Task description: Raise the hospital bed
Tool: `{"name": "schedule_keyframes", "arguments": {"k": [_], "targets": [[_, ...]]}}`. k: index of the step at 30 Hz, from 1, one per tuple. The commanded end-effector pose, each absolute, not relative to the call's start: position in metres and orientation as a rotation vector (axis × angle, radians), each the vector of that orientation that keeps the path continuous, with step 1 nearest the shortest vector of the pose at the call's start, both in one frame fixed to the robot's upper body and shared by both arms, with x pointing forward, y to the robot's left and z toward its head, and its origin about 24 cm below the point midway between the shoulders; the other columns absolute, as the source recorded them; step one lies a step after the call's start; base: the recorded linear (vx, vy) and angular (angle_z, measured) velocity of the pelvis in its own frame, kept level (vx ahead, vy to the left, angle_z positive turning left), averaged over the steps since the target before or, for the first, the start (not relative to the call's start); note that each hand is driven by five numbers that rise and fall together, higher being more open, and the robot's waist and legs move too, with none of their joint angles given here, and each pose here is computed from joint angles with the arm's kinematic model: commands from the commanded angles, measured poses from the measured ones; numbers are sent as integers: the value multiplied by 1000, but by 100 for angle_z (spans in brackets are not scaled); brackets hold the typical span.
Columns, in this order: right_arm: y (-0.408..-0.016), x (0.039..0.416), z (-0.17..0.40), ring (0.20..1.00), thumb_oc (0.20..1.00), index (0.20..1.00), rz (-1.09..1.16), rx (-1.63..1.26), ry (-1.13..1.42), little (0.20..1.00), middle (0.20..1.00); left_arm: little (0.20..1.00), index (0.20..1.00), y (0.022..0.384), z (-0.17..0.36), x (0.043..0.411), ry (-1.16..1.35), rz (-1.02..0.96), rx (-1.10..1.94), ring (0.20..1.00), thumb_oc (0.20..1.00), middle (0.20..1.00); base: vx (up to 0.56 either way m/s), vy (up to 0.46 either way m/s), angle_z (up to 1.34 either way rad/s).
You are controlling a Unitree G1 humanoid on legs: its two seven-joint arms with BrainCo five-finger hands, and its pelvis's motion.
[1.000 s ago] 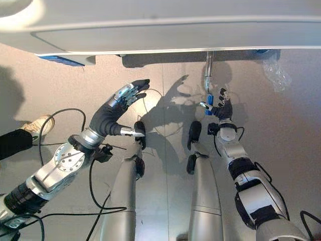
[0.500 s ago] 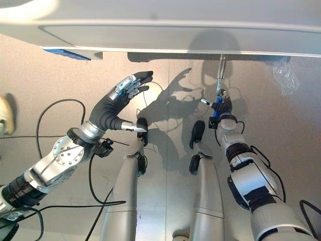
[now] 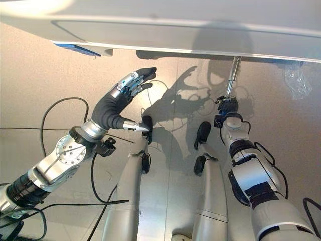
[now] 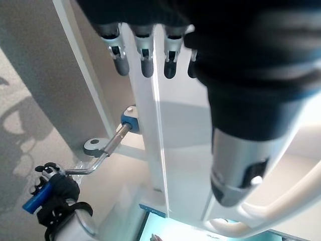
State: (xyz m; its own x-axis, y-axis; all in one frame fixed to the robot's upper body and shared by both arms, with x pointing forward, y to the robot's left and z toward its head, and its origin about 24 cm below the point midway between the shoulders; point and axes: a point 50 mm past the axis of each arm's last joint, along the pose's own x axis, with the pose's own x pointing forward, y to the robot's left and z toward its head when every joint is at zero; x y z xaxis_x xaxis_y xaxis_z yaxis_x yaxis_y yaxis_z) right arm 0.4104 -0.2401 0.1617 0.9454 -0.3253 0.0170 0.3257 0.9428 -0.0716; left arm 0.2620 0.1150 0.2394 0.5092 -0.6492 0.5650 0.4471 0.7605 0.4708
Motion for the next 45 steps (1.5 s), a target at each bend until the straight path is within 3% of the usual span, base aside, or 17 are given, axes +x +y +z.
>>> {"name": "schedule_keyframes", "arguments": {"k": [1,8,9,17,28,35,36,45], "targets": [[-238,408,147,200,200,200,-300,-117,45,200,200,1000,1000,102,254,234,-953,-751,174,1000,1000,1000,0,0,0],[-214,410,138,200,200,200,-214,-170,56,200,200,1000,1000,103,255,234,-956,-738,163,1000,1000,1000,0,0,0],[-191,413,138,200,200,200,-113,-260,37,200,200,1000,1000,103,256,234,-965,-739,169,1000,1000,1000,0,0,0],[-112,408,126,200,200,200,175,-432,-17,200,200,1000,1000,107,258,231,-985,-724,182,1000,1000,1000,11,-2,0],[-5,369,132,200,200,200,611,-522,-239,200,200,1000,1000,114,258,225,-1006,-694,182,1000,1000,1000,-1,2,-1],[6,361,144,200,200,200,663,-435,-297,200,200,1000,1000,115,258,224,-1010,-693,170,1000,1000,1000,-14,2,0],[12,323,202,200,200,200,847,-181,-577,200,200,1000,1000,117,255,230,-1004,-662,179,1000,1000,1000,0,0,0],[1,309,235,200,200,200,869,-199,-747,200,200,1000,1000,121,258,225,-1018,-694,215,1000,1000,1000,0,0,0]]}}
